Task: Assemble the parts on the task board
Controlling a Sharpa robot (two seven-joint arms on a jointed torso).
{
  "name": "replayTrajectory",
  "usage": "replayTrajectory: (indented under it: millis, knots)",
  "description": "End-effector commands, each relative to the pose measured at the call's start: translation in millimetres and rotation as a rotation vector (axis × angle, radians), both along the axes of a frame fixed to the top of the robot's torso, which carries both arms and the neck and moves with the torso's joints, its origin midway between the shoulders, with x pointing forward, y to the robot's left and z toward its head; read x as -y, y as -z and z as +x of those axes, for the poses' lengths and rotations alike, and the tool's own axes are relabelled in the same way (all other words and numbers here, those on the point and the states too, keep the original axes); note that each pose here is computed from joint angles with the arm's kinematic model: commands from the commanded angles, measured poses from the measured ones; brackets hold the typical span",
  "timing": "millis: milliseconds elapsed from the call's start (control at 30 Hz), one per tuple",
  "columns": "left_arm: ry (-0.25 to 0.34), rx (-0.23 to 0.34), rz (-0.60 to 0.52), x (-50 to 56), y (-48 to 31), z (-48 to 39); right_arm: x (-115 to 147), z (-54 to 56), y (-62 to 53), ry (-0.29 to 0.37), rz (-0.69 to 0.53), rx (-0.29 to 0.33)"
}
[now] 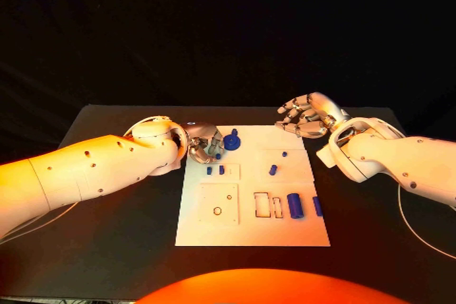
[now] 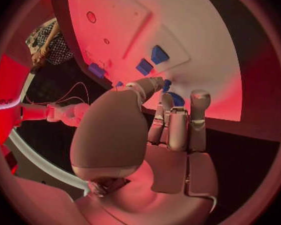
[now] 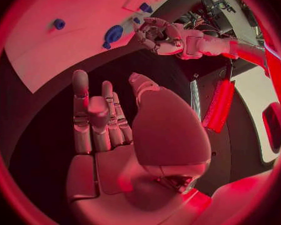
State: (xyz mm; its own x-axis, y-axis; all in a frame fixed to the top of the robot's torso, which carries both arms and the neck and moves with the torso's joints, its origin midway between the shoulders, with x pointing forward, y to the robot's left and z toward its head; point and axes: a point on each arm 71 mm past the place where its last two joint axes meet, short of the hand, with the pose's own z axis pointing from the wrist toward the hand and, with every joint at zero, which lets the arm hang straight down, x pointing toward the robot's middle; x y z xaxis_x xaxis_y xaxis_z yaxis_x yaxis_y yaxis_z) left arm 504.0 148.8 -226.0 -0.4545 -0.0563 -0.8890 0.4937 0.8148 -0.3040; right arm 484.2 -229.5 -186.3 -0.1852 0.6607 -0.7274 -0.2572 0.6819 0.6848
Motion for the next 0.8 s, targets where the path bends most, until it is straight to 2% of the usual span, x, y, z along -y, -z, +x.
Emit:
replayTrajectory:
  millis: [33,800]
  knots:
    - [0.019,-0.011,-0.001,2.2,0.2,-1.7,-1.3,-0.5,0.1,-0.013,-0.001,0.005]
    - [0.013,-0.016,0.004,0.2,0.8,-1.4,-1.4,-0.6,0.5,-0.013,-0.001,0.005]
